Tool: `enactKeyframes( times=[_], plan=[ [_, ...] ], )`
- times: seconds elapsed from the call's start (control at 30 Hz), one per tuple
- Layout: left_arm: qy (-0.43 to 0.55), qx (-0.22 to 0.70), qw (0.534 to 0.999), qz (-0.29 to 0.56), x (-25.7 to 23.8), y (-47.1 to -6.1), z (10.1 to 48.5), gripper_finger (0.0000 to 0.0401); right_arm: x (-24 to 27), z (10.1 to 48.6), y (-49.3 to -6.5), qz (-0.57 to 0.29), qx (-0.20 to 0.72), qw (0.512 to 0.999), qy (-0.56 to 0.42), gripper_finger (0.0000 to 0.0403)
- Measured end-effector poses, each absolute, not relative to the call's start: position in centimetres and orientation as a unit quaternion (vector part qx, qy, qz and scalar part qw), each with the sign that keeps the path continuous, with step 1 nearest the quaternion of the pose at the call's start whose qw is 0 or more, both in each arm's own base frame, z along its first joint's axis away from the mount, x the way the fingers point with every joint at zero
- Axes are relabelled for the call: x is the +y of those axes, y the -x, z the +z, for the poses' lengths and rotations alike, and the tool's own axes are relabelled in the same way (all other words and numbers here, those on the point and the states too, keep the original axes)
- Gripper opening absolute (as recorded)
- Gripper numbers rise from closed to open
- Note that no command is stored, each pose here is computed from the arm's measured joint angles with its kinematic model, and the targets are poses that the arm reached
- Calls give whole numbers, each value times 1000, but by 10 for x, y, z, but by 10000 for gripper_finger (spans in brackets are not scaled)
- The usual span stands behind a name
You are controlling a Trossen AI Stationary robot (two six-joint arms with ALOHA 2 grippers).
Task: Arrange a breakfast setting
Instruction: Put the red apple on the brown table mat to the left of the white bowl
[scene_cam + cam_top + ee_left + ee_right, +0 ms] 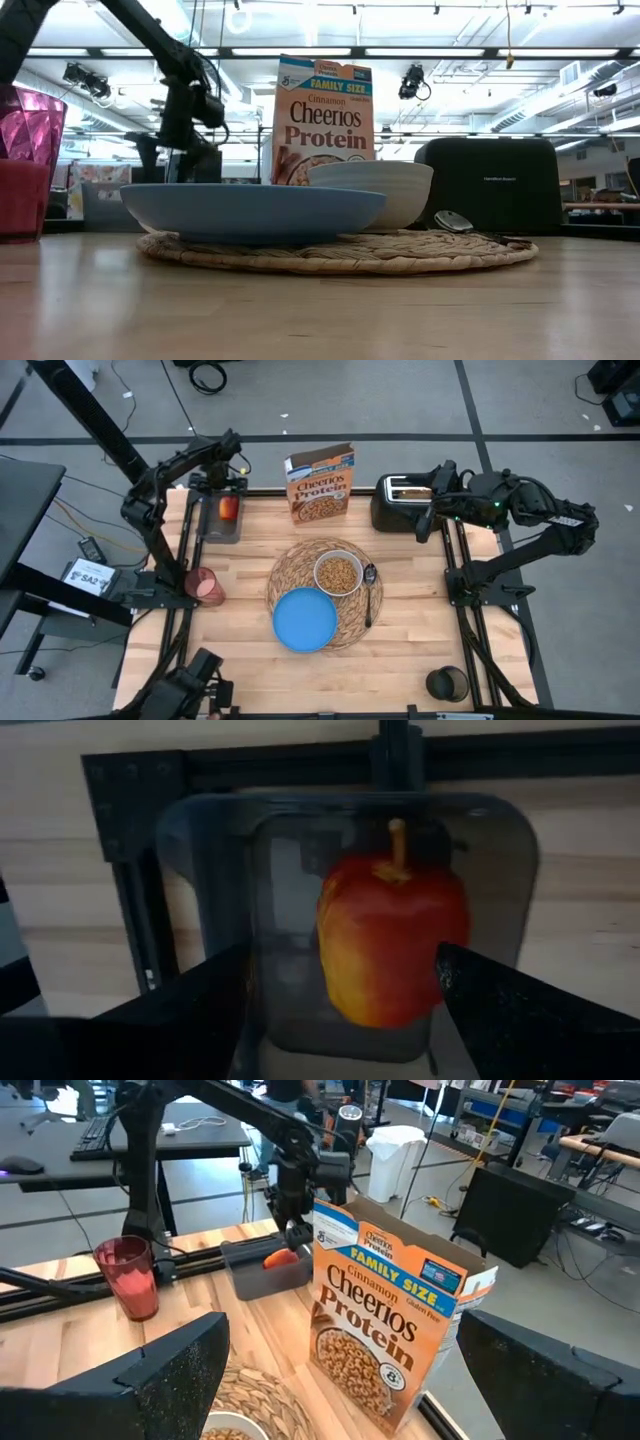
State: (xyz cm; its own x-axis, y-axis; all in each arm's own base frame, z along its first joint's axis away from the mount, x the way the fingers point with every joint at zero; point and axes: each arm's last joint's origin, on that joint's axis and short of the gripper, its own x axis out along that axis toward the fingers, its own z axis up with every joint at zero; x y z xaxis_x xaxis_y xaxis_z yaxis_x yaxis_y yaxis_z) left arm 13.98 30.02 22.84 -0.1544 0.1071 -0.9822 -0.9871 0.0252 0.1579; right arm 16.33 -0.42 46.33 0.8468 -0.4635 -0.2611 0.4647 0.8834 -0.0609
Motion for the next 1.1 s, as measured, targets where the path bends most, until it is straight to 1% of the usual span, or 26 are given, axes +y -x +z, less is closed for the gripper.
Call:
enactKeyframes(
  times=[0.3, 0.4, 0.53, 0.67, 0.77, 0.87, 0.93, 1.0, 1.1],
  plan=[
    [461, 493, 513, 530, 295, -139, 239, 316, -4, 462, -163, -229, 145, 962, -4, 393],
    [458, 482, 504, 552, 291, -136, 243, 316, -4, 460, -163, -230, 152, 961, -7, 393],
    [470, 470, 486, 568, 289, -130, 238, 316, -4, 458, -162, -231, 161, 960, -13, 393],
    [453, 469, 500, 569, 290, -133, 234, 313, -4, 458, -162, -231, 161, 959, -11, 393],
    [444, 469, 491, 585, 288, -137, 234, 284, -4, 458, -162, -234, 161, 959, -10, 393],
    [444, 463, 486, 594, 286, -135, 238, 233, -4, 458, -162, -234, 161, 959, -10, 393],
    [445, 462, 489, 591, 285, -134, 240, 206, -5, 458, -161, -234, 162, 959, -9, 393],
    [451, 469, 487, 583, 285, -132, 239, 196, -5, 458, -161, -235, 164, 958, -10, 393],
    [453, 470, 489, 579, 284, -131, 240, 212, -5, 456, -161, -237, 169, 957, -18, 394]
  ],
)
